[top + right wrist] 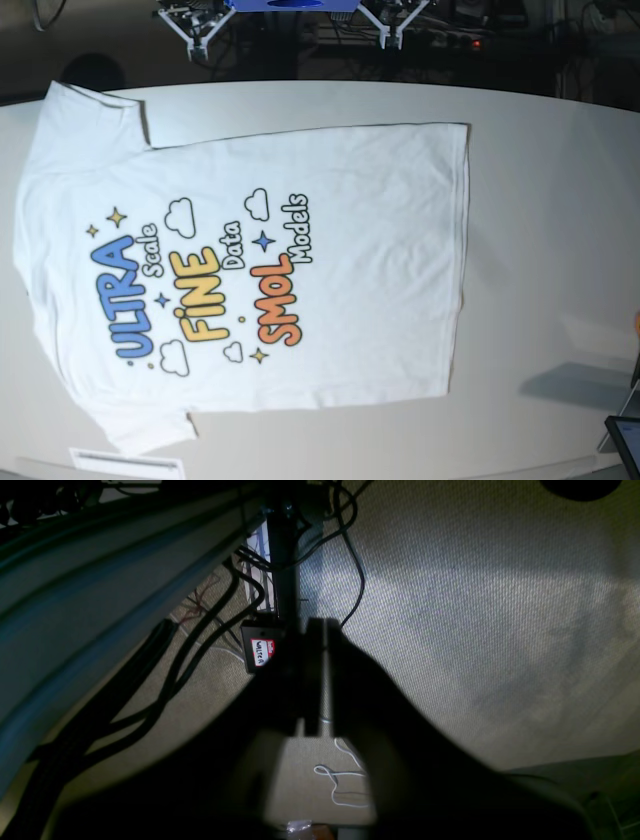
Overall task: Fold the T-shirt properly
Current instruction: 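Move both grippers from rest toward the shirt's shoulder corners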
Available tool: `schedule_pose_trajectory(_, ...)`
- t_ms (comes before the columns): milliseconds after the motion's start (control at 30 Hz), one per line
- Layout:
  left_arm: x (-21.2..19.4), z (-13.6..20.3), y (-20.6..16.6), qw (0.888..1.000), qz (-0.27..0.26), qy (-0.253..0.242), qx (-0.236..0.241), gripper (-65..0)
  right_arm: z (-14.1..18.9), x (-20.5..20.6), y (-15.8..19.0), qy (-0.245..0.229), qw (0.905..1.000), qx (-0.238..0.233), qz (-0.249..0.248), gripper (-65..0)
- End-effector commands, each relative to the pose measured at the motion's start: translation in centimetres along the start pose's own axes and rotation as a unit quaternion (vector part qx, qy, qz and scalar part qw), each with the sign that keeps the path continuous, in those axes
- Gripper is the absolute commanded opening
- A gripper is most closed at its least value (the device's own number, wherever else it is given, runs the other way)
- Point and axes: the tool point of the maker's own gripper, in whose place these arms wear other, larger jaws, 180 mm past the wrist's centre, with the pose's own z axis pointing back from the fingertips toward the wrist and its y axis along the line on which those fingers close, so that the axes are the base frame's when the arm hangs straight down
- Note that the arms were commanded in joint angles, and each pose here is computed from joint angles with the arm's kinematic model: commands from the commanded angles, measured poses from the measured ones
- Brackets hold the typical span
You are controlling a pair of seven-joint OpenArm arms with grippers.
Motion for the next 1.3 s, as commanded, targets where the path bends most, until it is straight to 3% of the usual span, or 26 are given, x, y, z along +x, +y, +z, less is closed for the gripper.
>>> schedule_pose_trajectory(0, -0.3, 0.1, 0.1, 1.000, 0.001, -0.001, 0.002, -65.0, 0.0, 0.1, -0.2, -0.003, 1.0000, -0.003, 0.000, -55.9)
schedule_pose_trajectory(400, -0.5, 0.3, 0.4, 1.000, 0.000, -0.005, 0.005, -65.0, 0.1, -0.4, -0.4, 0.000, 1.0000, -0.005, 0.001, -56.0)
schedule_pose_trajectory(467, -0.5, 0.9, 2.4, 0.999, -0.008, -0.025, 0.021, -65.0, 0.3, -1.2, -1.4, 0.000, 0.9999, -0.012, 0.003, -57.0)
schedule_pose_trajectory(600, -0.1, 3.5, 5.6, 0.994, -0.030, -0.096, 0.047, -65.0, 1.5, -3.1, -2.2, -0.022, 0.9996, -0.020, 0.006, -65.0)
schedule_pose_trajectory(833, -1.5, 7.2, 7.8, 0.986, -0.058, -0.141, 0.061, -65.0, 5.6, -5.4, -2.3, -0.053, 0.9982, -0.025, 0.012, -64.9)
schedule_pose_trajectory(933, -0.9, 9.0, 9.2, 0.980, -0.052, -0.176, 0.080, -65.0, 7.8, -5.1, -3.3, -0.070, 0.9968, -0.039, 0.002, -64.9)
schedule_pose_trajectory(1133, 2.1, 13.0, 13.0, 0.961, -0.045, -0.241, 0.130, -65.0, 13.2, -1.4, -9.1, -0.110, 0.9861, -0.114, -0.051, -64.9)
schedule_pose_trajectory(1267, 4.9, 15.9, 13.6, 0.940, -0.059, -0.306, 0.140, -65.0, 16.7, 0.7, -11.7, -0.135, 0.9778, -0.150, -0.057, -64.9)
